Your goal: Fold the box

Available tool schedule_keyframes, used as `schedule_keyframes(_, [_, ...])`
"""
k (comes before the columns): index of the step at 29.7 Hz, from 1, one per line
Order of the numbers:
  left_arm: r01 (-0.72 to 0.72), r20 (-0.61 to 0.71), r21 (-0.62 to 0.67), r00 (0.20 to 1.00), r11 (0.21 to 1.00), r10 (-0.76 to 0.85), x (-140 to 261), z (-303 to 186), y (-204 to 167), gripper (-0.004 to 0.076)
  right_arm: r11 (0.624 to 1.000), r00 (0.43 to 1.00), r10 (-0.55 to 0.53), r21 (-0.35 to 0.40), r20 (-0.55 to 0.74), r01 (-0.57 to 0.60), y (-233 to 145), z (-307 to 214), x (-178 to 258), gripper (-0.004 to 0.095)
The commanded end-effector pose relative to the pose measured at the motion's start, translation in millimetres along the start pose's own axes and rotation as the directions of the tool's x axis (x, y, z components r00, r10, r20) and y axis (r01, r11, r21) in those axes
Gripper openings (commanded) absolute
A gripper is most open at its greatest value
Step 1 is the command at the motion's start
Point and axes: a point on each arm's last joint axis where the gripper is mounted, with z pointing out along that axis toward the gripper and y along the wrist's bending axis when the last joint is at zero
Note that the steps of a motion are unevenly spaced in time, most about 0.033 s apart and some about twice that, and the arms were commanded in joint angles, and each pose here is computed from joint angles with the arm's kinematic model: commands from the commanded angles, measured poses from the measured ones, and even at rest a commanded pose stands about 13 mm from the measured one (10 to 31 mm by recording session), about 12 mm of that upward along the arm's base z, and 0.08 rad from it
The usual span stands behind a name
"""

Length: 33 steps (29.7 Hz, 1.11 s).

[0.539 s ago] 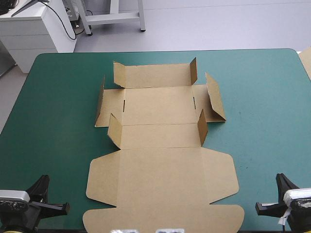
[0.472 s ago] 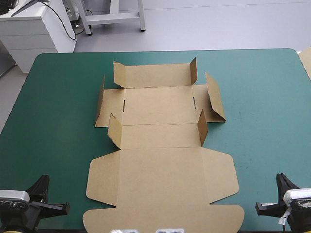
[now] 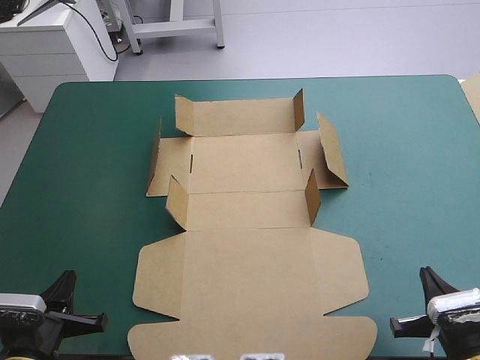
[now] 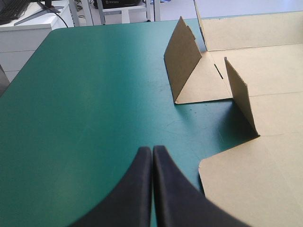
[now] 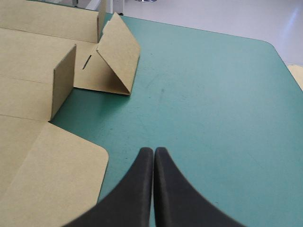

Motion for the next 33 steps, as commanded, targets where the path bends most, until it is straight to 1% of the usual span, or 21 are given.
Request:
schedule_keyframes(1, [0.008,0.107,0.006,0.994,1.0,-0.009,-12.2,-6.0,-0.1,-0.0008,0.998,0.999,0.001,-0.056,0.047,0.001,1.9,3.2,-25.9,-0.0002])
schedule_keyframes(5, [0.008,0.107,0.006,0.994,1.0,-0.009,-12.2,-6.0,-0.1,-0.0008,0.99,0.997,0.041,-0.13,-0.06,-0.049,2.2,17.3,-51.3,-0.0002])
schedule_keyframes(10, [0.008,0.107,0.006,0.994,1.0,-0.009,-12.2,-6.0,-0.1,-0.0008,0.976,0.98,0.015,-0.209,-0.197,-0.057,-0.5,48.9,-87.5,-0.0001])
schedule_keyframes(14, [0.008,0.107,0.006,0.994,1.0,-0.009,-12.2,-6.0,-0.1,-0.0008,0.95,0.979,0.05,-0.292,-0.197,-0.107,0.9,74.3,-119.6,0.0])
schedule_keyframes(17, [0.008,0.107,0.006,0.994,1.0,-0.009,-12.2,-6.0,-0.1,-0.0008,0.93,0.969,0.096,-0.328,-0.228,-0.169,1.0,94.1,-136.1,0.0])
schedule_keyframes(21, [0.008,0.107,0.006,0.994,1.0,-0.009,-12.2,-6.0,-0.1,-0.0008,0.913,0.936,0.117,-0.334,-0.332,-0.233,-0.7,125.8,-142.7,0.0003])
schedule_keyframes(25, [0.008,0.107,0.006,0.994,1.0,-0.009,-12.2,-6.0,-0.1,-0.0008,0.904,0.906,0.135,-0.324,-0.401,-0.278,-2.1,150.0,-142.6,0.0003])
schedule_keyframes(29, [0.008,0.107,0.006,0.994,1.0,-0.009,-12.2,-6.0,-0.1,-0.0008,0.889,0.862,0.107,-0.341,-0.495,-0.306,6.5,173.6,-138.2,0.0003])
schedule_keyframes(31, [0.008,0.107,0.006,0.994,1.0,-0.009,-12.2,-6.0,-0.1,-0.0008,0.895,0.852,0.081,-0.338,-0.518,-0.291,15.7,184.7,-138.0,0.0003])
schedule_keyframes(33, [0.008,0.107,0.006,0.994,1.0,-0.008,-12.2,-6.0,-0.1,-0.0008,0.913,0.842,0.051,-0.317,-0.537,-0.257,25.5,194.1,-138.3,0.0003])
